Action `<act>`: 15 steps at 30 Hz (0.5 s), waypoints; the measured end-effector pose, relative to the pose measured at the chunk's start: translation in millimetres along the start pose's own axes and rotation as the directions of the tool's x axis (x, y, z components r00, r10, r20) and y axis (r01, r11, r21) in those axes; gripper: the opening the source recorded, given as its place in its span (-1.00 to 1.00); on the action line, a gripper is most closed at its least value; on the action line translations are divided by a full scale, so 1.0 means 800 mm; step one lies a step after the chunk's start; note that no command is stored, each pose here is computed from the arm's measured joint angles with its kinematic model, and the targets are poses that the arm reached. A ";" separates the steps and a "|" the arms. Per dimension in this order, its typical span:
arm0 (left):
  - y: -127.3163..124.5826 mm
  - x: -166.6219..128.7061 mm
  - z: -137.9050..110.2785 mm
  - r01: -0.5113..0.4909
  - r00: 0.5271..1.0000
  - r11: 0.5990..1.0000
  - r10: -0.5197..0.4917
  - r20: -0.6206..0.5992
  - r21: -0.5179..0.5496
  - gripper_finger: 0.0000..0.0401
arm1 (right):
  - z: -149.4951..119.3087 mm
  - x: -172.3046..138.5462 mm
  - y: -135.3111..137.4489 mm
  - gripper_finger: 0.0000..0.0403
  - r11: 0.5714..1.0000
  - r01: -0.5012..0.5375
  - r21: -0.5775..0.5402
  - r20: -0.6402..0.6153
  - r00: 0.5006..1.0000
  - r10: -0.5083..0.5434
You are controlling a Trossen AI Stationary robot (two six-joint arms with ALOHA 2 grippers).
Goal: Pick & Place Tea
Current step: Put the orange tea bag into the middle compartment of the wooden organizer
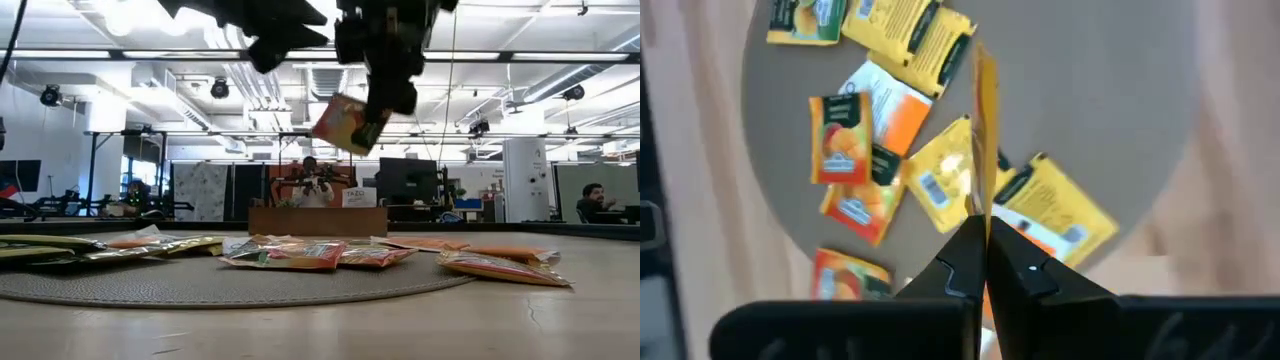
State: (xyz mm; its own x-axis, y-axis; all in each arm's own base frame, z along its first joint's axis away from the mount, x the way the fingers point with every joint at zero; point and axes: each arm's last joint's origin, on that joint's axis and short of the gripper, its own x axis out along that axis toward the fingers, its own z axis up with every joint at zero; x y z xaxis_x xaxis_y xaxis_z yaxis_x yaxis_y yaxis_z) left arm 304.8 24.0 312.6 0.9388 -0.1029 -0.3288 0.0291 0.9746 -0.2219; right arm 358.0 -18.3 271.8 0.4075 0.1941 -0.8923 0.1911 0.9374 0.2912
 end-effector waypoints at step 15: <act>-0.001 0.011 0.002 0.032 0.999 0.999 -0.031 -0.031 0.016 -0.31 | 0.011 -0.054 0.050 -0.96 0.983 0.113 -0.148 0.074 0.992 -0.103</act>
State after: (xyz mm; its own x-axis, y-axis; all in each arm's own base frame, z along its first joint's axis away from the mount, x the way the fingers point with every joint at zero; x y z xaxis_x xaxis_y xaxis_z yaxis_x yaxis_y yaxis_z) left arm 313.6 22.4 311.3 0.9262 -0.1396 -0.3503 0.0645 0.9739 -0.2176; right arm 355.5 8.2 324.8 0.4503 0.0750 -0.8897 0.1014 0.9857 0.1344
